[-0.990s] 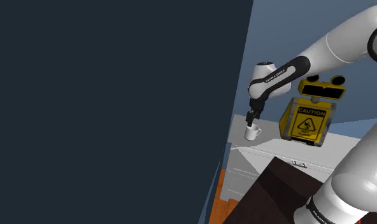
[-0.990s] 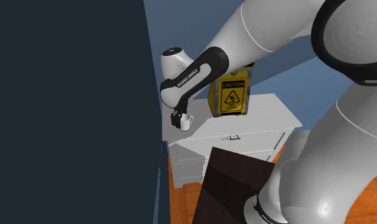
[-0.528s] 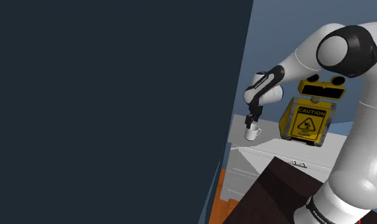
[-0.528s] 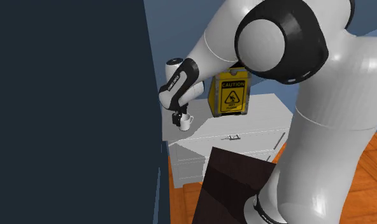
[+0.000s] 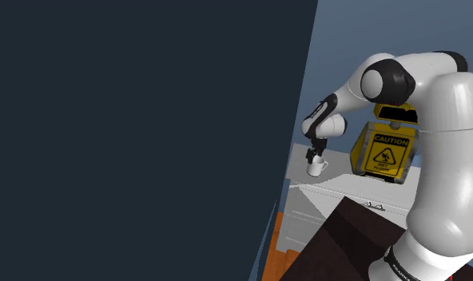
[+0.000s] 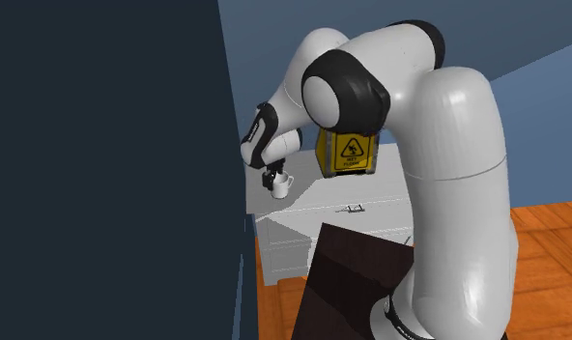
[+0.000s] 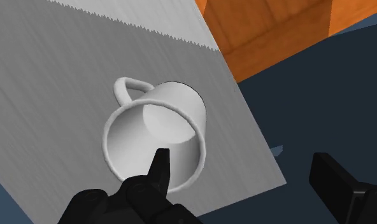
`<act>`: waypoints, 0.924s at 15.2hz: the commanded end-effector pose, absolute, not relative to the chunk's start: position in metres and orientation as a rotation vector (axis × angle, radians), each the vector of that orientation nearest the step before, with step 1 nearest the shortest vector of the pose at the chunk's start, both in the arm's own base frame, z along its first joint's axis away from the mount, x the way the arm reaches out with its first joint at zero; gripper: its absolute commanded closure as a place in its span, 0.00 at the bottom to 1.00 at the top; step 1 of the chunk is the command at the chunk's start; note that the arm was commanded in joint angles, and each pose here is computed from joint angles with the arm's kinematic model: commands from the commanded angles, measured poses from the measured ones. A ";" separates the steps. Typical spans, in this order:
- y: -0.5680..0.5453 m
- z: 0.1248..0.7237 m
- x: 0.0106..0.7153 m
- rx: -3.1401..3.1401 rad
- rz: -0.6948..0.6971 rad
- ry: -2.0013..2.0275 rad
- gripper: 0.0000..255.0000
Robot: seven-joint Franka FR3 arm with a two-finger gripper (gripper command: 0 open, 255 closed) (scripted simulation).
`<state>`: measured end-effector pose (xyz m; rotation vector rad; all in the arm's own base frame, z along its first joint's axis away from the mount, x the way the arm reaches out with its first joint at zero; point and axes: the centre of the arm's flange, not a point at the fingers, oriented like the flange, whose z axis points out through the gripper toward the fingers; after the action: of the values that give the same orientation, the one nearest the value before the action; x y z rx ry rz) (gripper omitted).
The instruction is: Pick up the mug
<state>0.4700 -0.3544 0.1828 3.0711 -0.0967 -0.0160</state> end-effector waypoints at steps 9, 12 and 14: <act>-0.384 0.116 0.479 3.074 -0.005 -0.121 0.00; -0.384 0.113 0.479 3.074 -0.005 -0.121 0.00; -0.384 0.112 0.479 3.074 -0.005 -0.121 1.00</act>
<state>0.4787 -0.3843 0.1126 3.0736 -0.1213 -0.0055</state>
